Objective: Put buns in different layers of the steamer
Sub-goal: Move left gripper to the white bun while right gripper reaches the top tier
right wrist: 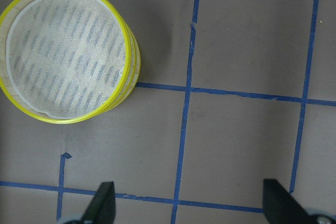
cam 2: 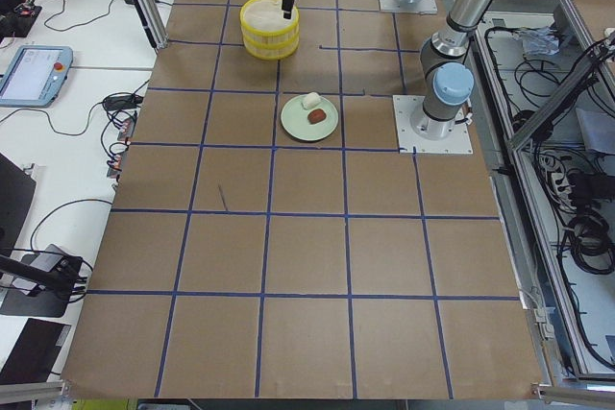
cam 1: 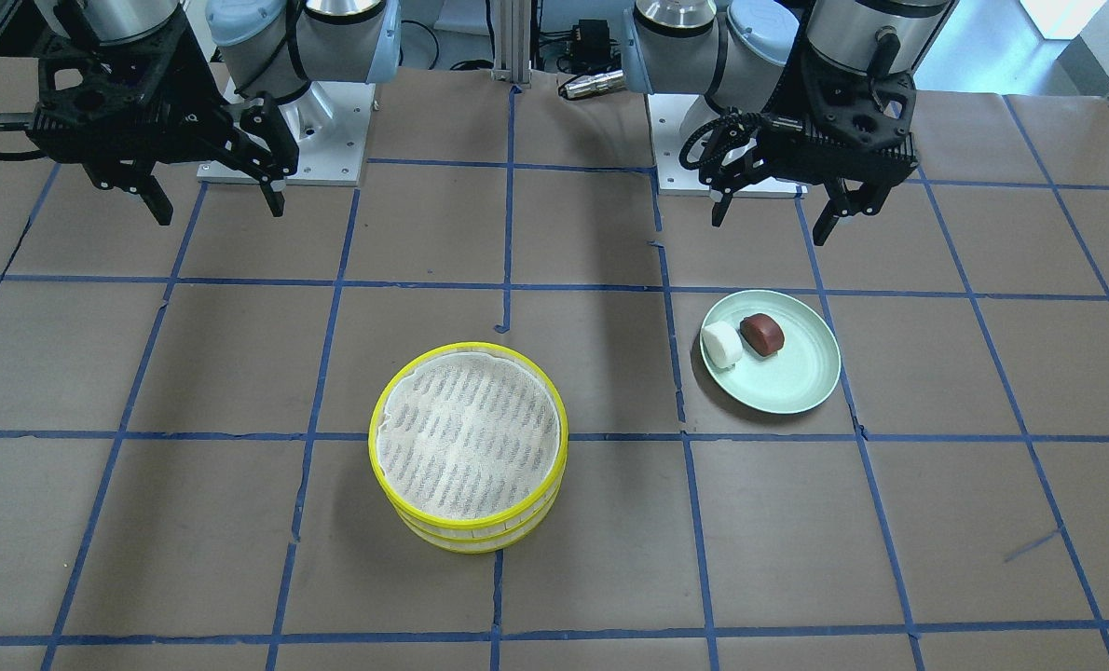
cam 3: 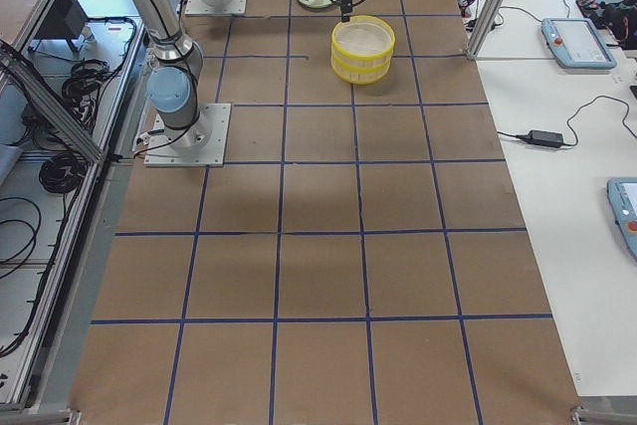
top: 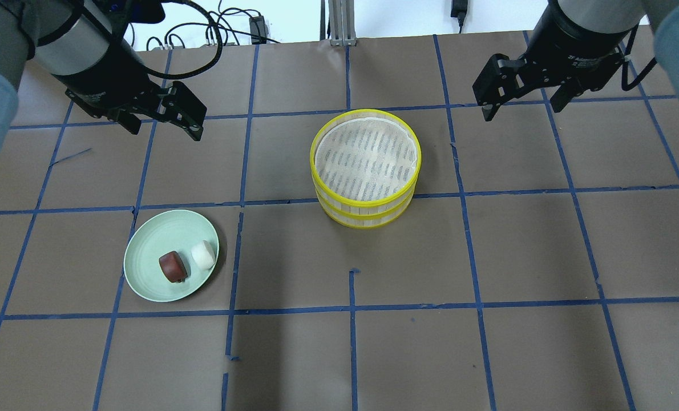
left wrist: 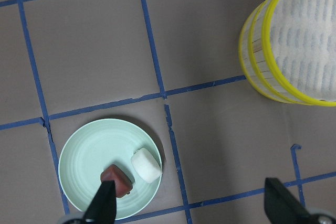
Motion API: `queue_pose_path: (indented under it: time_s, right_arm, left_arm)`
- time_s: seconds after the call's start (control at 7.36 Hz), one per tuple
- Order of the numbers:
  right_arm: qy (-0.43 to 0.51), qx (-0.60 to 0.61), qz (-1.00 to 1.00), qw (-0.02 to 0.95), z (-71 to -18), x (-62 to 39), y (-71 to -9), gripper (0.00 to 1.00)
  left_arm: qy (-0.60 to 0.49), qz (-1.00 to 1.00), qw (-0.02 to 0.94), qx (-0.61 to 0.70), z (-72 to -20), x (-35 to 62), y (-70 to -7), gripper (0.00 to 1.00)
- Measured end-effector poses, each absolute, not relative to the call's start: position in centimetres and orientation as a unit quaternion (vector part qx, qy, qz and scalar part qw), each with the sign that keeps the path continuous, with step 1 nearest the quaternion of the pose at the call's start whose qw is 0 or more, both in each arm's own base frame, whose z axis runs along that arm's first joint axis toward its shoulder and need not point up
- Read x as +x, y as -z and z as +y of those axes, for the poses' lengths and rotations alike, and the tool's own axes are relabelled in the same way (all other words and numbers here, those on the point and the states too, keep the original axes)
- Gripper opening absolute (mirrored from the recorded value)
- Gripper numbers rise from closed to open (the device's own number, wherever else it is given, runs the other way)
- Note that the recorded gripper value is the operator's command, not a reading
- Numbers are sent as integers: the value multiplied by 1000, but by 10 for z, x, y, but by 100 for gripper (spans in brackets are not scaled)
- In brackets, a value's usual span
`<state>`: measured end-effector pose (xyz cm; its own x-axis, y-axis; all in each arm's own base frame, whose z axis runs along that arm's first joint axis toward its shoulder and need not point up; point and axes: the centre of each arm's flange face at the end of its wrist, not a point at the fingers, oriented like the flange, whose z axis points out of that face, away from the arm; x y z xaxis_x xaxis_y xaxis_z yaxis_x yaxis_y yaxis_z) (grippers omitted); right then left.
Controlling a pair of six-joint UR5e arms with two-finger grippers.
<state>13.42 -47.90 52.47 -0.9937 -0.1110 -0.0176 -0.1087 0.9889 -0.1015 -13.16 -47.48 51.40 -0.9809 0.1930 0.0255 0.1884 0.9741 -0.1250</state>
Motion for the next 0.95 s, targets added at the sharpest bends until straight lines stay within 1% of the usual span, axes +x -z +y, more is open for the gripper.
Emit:
queue_pose_path:
  time_s: [0.54, 0.95]
  right_arm:
    - [50, -56, 997, 11, -479, 134, -524, 100]
    - [49, -65, 997, 12, -490, 139, -519, 100]
  left_arm:
    - [-59, -993, 18, -100, -471, -132, -514, 100]
    - [-40, -987, 6, -158, -465, -118, -496, 100]
